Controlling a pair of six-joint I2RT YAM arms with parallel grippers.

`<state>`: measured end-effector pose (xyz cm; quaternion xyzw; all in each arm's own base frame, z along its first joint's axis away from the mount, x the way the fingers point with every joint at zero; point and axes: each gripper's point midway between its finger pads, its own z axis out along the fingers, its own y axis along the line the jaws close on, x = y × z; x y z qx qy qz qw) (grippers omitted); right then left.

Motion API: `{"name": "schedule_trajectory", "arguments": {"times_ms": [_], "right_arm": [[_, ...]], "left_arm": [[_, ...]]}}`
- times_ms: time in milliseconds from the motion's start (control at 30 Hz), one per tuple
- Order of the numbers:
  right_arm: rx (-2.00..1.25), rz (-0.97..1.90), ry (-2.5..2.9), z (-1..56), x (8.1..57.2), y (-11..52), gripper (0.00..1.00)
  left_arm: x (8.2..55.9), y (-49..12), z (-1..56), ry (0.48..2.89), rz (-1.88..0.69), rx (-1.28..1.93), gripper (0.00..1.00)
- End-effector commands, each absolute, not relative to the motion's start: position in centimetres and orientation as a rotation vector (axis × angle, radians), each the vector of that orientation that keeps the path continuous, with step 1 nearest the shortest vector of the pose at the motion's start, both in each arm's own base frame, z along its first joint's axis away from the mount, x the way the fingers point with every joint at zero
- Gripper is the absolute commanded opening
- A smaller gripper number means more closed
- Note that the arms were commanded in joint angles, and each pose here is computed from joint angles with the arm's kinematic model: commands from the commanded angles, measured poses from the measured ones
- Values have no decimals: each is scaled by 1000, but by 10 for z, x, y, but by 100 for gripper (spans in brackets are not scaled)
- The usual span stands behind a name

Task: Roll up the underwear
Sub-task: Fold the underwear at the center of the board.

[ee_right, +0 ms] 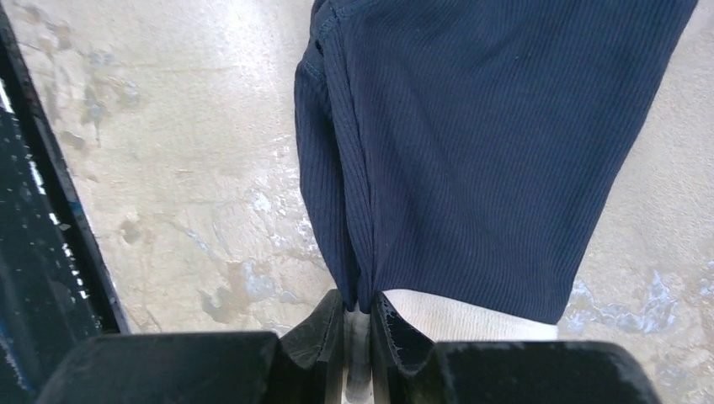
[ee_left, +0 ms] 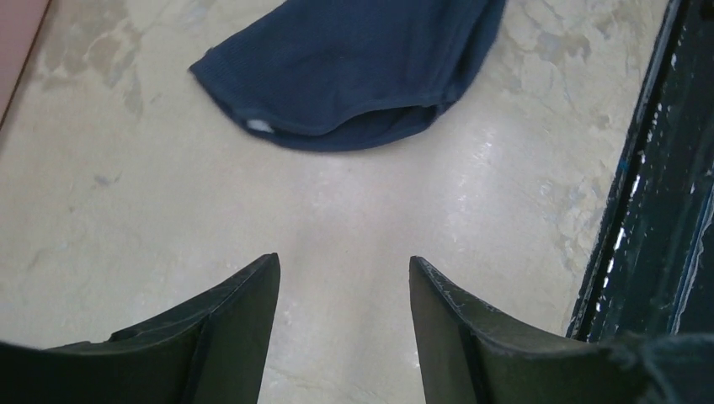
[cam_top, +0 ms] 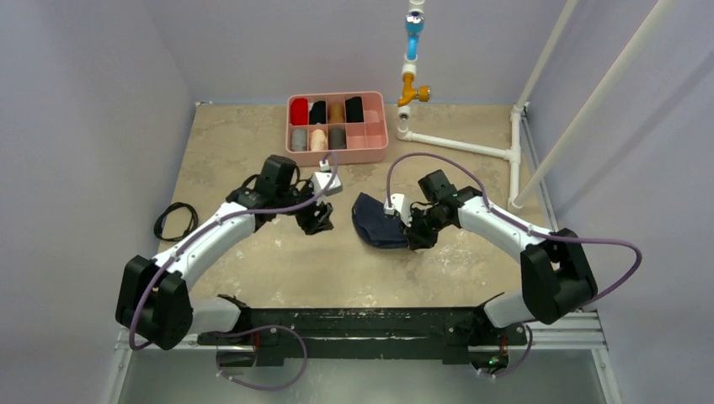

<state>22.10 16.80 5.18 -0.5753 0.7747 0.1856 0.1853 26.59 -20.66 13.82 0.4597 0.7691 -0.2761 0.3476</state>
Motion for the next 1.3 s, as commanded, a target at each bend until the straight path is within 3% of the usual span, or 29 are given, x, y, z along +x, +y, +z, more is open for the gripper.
{"name": "schedule_trajectory", "arguments": {"times_ms": [0,300,800,1000,1267], "right_arm": [[-1600,702,2114,72,226,180,1],[-1540,852,2138,74,230,171,0],[-1511,910,2167,72,227,166,0],[-1506,928,2174,70,227,167,0],[-1502,928,2179,68,227,165,0]], "left_arm": [[254,-235,142,1745,-610,1409,57],[240,-294,123,1542,-521,1614,71],[254,-366,95,1361,-381,1696,81],[250,-381,82,1350,-380,1747,79],[238,-386,68,1396,-419,1772,60]]}}
